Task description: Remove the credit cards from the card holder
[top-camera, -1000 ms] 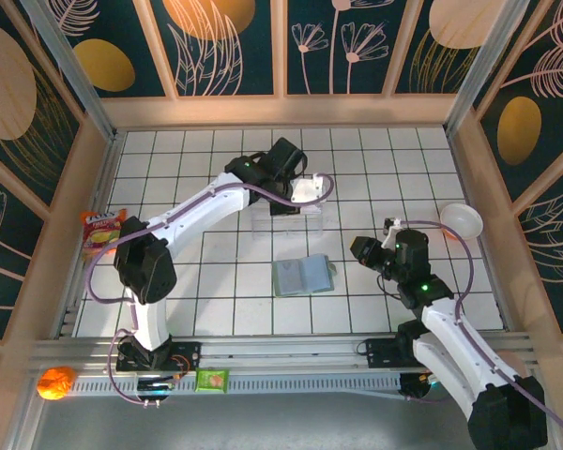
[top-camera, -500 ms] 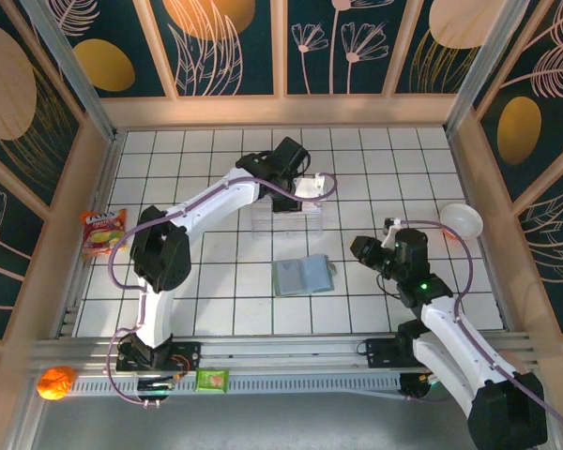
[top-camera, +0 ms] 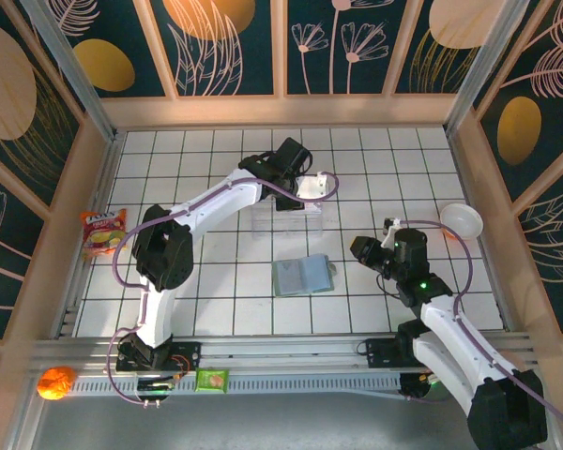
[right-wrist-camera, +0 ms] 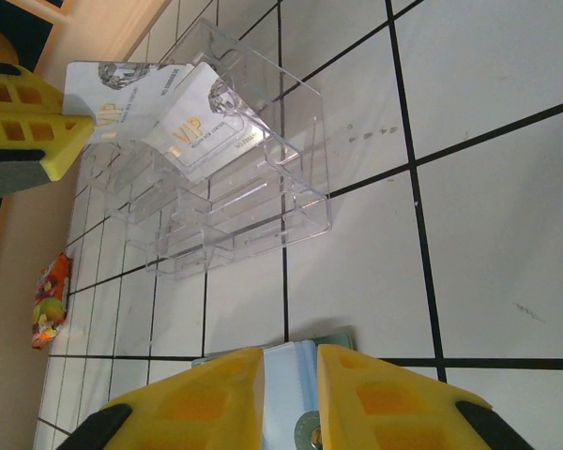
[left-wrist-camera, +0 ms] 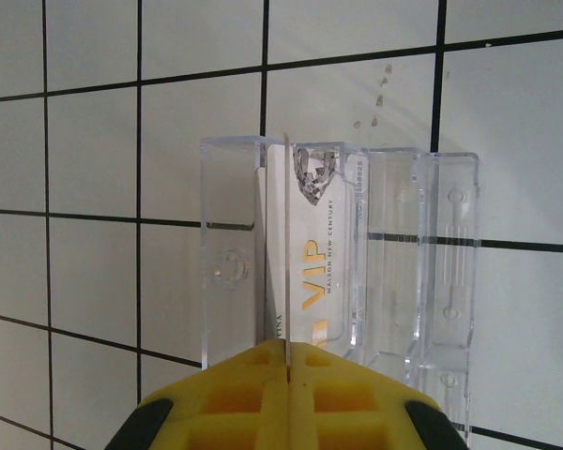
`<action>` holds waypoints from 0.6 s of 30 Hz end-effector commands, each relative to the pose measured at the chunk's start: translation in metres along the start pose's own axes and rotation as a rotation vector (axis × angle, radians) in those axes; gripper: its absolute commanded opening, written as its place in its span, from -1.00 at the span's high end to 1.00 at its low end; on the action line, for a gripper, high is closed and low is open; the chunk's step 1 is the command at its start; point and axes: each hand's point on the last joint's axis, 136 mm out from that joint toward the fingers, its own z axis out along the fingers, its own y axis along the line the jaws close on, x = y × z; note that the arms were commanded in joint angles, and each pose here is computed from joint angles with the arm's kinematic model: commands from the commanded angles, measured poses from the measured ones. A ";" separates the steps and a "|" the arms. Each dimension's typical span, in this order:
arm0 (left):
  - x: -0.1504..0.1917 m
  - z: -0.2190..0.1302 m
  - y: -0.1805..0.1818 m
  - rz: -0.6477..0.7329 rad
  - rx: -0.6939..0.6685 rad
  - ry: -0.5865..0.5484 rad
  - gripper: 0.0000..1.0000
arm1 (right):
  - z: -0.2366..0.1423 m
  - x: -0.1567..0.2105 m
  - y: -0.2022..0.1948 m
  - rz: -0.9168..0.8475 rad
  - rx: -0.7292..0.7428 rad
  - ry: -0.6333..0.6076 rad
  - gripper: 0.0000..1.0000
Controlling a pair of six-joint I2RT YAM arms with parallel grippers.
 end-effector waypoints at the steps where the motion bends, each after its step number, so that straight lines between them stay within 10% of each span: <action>1: 0.006 0.010 -0.004 -0.008 0.009 0.015 1.00 | 0.000 -0.006 0.000 0.008 -0.004 -0.022 0.55; 18: 0.012 0.021 -0.007 -0.030 0.015 0.042 1.00 | 0.000 -0.006 0.000 0.007 -0.005 -0.021 0.55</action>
